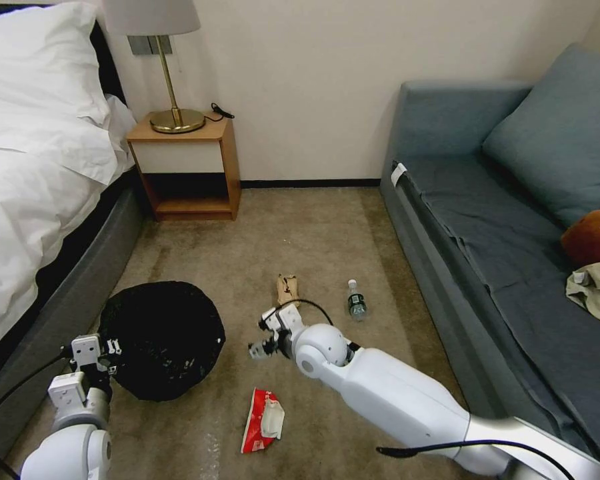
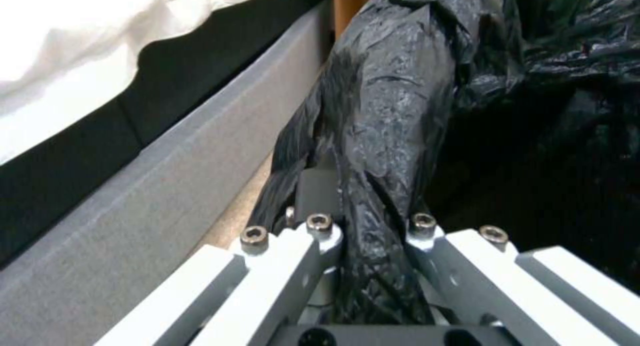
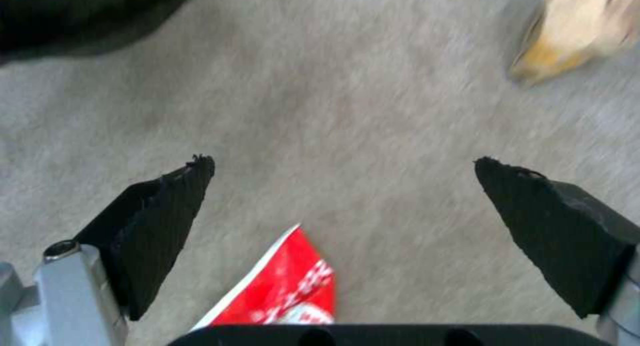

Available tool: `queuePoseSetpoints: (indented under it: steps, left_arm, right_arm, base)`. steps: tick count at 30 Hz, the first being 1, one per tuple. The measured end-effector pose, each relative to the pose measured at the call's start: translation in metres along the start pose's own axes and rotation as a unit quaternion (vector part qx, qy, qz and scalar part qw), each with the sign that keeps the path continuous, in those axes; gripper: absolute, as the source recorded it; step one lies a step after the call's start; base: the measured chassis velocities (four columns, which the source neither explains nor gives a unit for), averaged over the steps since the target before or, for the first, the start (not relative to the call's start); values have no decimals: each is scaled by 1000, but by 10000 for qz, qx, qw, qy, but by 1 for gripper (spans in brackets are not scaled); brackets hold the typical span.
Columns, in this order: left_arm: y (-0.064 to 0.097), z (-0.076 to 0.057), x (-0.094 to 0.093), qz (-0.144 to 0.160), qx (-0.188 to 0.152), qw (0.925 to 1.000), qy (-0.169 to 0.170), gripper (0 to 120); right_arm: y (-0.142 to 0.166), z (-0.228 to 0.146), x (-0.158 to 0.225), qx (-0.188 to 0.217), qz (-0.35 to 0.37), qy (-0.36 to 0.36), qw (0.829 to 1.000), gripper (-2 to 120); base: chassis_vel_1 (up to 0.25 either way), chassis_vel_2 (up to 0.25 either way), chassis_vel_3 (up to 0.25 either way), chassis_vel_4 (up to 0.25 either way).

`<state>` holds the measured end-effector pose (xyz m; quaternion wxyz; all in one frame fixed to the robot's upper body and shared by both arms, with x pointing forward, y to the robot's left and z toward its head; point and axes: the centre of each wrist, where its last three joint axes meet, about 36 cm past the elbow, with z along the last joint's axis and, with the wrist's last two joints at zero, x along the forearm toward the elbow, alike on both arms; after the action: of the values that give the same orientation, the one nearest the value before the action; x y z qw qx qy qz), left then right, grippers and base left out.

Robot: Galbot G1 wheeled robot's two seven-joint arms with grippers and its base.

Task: Pick up the trash bin, then pick up the garbage on the floor and place it into the trash bin.

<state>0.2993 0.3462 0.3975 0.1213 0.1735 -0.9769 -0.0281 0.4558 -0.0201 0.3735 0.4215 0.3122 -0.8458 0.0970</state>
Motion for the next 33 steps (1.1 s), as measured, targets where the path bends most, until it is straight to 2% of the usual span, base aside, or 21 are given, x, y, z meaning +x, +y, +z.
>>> queuePoseSetpoints:
  steps: [5,14,23,33]
  left_arm:
    - [-2,-5,3,-91,207,9997,-42,4]
    - [-2,-10,7,-127,353,9992,-114,4]
    - [-3,-15,10,-105,383,9991,-157,4]
    - [-6,-12,12,-79,374,9992,-109,4]
  right_arm:
    - [14,18,-8,-106,-49,281,9995,100]
    - [36,57,-23,-90,-109,755,9970,100]
    - [37,72,-31,-47,-114,970,9952,100]
    - [32,81,-51,97,-158,1128,9934,100]
  base:
    - [0,0,0,0]
    - [0,0,0,0]
    - [0,0,0,0]
    - [0,0,0,0]
